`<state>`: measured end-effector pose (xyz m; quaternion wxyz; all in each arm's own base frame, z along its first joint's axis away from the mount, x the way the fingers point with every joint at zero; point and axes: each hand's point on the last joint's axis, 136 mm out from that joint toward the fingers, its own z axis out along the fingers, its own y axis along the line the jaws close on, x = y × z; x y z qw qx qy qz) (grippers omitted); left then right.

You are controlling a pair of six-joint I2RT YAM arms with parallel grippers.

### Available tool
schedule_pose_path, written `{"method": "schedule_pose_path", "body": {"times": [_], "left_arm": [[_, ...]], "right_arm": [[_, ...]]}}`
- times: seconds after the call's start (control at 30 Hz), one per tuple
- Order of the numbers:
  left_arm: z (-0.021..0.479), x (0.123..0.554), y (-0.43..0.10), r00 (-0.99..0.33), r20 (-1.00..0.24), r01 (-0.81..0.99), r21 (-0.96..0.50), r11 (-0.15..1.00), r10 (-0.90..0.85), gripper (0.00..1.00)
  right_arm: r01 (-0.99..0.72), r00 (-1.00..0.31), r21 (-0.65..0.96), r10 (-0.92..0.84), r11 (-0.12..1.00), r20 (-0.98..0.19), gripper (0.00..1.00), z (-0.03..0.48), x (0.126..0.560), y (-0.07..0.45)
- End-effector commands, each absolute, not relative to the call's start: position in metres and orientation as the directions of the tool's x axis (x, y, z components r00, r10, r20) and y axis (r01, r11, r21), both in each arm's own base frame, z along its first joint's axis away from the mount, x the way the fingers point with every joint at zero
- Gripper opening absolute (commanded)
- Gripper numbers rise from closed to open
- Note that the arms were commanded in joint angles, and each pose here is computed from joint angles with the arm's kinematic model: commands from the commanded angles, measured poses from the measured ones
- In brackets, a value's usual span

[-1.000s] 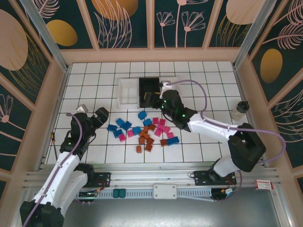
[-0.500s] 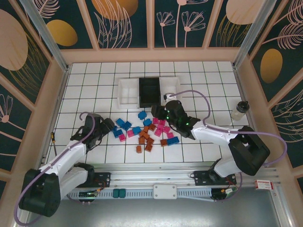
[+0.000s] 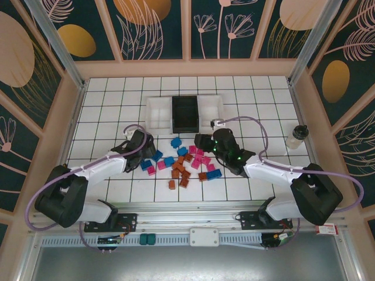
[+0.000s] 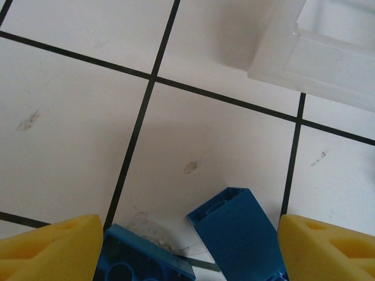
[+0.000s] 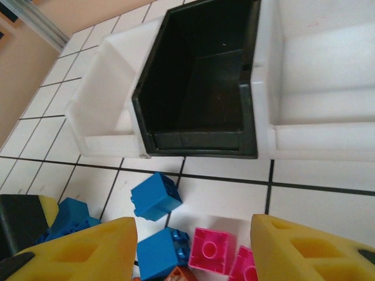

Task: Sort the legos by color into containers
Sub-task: Pick up the lego from the container.

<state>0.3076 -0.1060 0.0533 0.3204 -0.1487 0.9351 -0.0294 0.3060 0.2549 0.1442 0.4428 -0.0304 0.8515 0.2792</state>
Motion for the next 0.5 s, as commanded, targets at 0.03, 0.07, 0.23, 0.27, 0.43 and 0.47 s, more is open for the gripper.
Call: {"method": "schedule_pose_path", "body": {"times": [0.03,0.07,0.23,0.27,0.43,0.47], "left_arm": [[0.066,0.323,-0.105,-0.736,-0.638,-0.232,-0.077,0.97,-0.226,0.78],[0.064,0.324,-0.106,-0.743,-0.633,-0.227,-0.067,0.972,-0.217,0.77],[0.052,0.326,-0.117,-0.768,-0.61,-0.202,-0.059,0.978,-0.195,0.73],[0.05,0.325,-0.12,-0.772,-0.606,-0.197,-0.059,0.979,-0.193,0.73],[0.039,0.323,-0.13,-0.791,-0.584,-0.182,-0.063,0.981,-0.184,0.72],[0.037,0.322,-0.131,-0.793,-0.581,-0.181,-0.064,0.981,-0.185,0.71]], "right_arm": [[-0.311,-0.583,0.473,0.227,0.824,-0.78,0.54,0.154,0.306,0.251],[-0.311,-0.584,0.474,0.227,0.824,-0.779,0.54,0.153,0.306,0.25],[-0.307,-0.585,0.477,0.232,0.824,-0.777,0.54,0.152,0.306,0.248],[-0.309,-0.587,0.477,0.23,0.823,-0.776,0.54,0.151,0.305,0.249],[-0.308,-0.585,0.479,0.234,0.822,-0.776,0.54,0.152,0.305,0.247],[-0.307,-0.584,0.48,0.236,0.822,-0.777,0.54,0.152,0.306,0.247]]}}
